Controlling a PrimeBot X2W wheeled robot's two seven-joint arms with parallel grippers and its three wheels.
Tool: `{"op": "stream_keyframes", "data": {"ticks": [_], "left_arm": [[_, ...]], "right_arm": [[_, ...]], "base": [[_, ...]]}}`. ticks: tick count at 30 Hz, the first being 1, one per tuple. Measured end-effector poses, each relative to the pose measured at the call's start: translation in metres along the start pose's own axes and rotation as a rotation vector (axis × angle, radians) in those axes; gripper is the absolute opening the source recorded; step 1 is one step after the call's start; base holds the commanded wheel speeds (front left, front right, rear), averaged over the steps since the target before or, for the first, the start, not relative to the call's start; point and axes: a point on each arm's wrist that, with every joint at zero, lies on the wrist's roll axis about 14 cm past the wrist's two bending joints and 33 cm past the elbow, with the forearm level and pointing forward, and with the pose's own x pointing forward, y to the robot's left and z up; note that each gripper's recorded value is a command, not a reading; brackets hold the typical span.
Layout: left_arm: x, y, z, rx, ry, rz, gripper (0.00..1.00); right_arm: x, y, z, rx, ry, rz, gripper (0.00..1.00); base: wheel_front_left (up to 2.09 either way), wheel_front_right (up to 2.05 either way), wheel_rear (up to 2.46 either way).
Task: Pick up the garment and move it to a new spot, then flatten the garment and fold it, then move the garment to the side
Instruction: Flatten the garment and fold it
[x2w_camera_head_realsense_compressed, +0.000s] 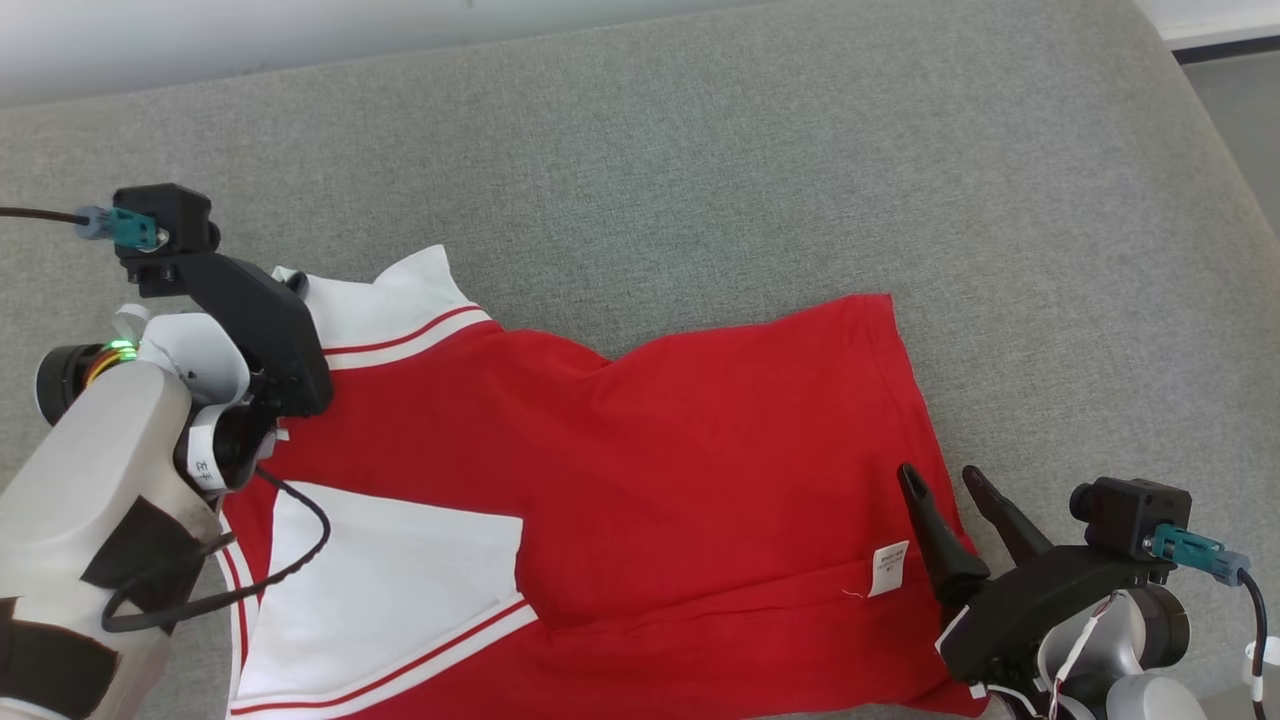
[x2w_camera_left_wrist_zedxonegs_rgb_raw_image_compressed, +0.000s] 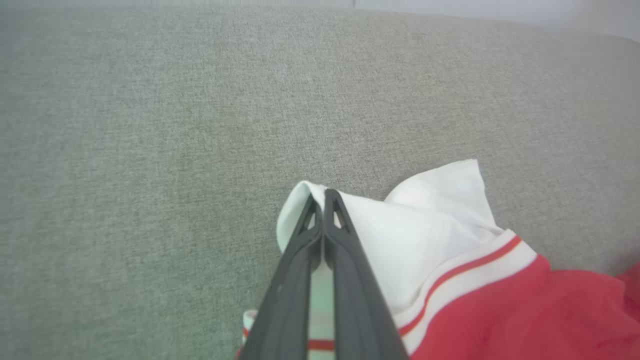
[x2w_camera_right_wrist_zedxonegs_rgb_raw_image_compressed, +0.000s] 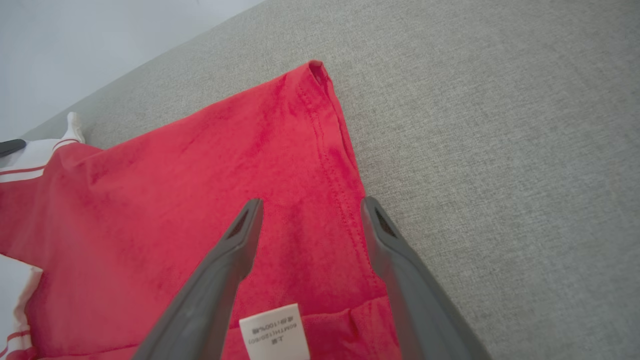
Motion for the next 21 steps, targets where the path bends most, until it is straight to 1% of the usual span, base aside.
{"op": "stream_keyframes", "data": {"ticks": [5,10,16,18,21], "left_arm": [[-0.002,0.007,0.01,0.019,-0.041,0.009,0.0],[-0.007,0.0,0.022,-0.003,-0.09,-0.037,0.0],[-0.013,0.001,0.022,-0.016,-0.099,-0.059,0.0],[-0.015,0.002,0.021,-0.017,-0.096,-0.062,0.0],[-0.017,0.002,0.021,-0.019,-0.096,-0.065,0.0]], "right_arm": [[0.004,0.005,0.007,-0.021,-0.017,0.011,1.0],[0.017,0.012,0.039,-0.091,-0.045,0.016,1.0],[0.046,0.004,0.069,-0.156,0.024,-0.048,1.0],[0.056,0.003,0.073,-0.167,0.061,-0.063,1.0],[0.072,0.007,0.069,-0.161,0.137,-0.057,1.0]], "base": [[0.0,0.0,0.0],[0.0,0.0,0.0],[0.0,0.0,0.0],[0.0,0.0,0.0],[0.0,0.0,0.0]]}}
